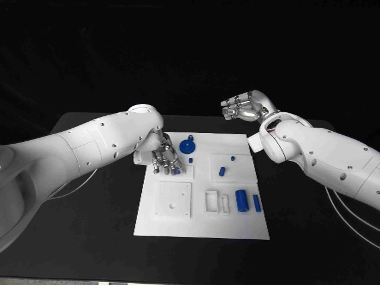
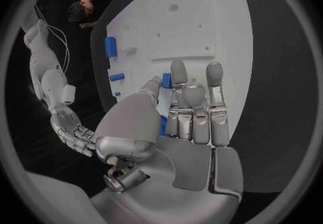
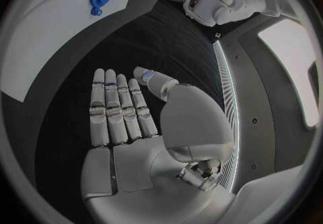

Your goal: Assemble the parts on the task board

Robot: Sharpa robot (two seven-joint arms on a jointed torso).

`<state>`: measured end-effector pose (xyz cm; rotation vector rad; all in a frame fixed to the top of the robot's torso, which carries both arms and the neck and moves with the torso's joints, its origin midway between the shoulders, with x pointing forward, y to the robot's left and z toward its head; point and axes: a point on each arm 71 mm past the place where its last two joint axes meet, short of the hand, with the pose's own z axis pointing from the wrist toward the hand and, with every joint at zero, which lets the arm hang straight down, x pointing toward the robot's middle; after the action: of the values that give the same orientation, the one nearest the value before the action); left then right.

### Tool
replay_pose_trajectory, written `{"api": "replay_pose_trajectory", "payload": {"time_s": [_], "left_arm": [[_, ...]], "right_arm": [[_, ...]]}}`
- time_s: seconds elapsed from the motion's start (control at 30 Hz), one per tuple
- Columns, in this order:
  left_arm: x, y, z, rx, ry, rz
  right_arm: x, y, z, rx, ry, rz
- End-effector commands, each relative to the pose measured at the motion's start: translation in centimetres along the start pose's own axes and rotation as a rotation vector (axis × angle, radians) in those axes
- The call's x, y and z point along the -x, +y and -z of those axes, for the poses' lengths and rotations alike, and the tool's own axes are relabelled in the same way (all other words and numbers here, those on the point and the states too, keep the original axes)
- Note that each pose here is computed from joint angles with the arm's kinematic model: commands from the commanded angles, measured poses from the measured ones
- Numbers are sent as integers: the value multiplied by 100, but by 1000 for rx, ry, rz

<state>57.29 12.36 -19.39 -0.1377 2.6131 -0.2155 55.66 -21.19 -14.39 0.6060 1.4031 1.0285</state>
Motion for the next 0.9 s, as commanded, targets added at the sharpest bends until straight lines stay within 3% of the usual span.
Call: {"api": "replay_pose_trajectory", "payload": {"time_s": [0.03, 0.9], "left_arm": [[-1, -6, 1, -5, -3, 14], [-21, 30, 30, -15, 4, 29]], "right_arm": [[-15, 8, 0, 9, 13, 6], [2, -9, 7, 4, 11, 8]]}}
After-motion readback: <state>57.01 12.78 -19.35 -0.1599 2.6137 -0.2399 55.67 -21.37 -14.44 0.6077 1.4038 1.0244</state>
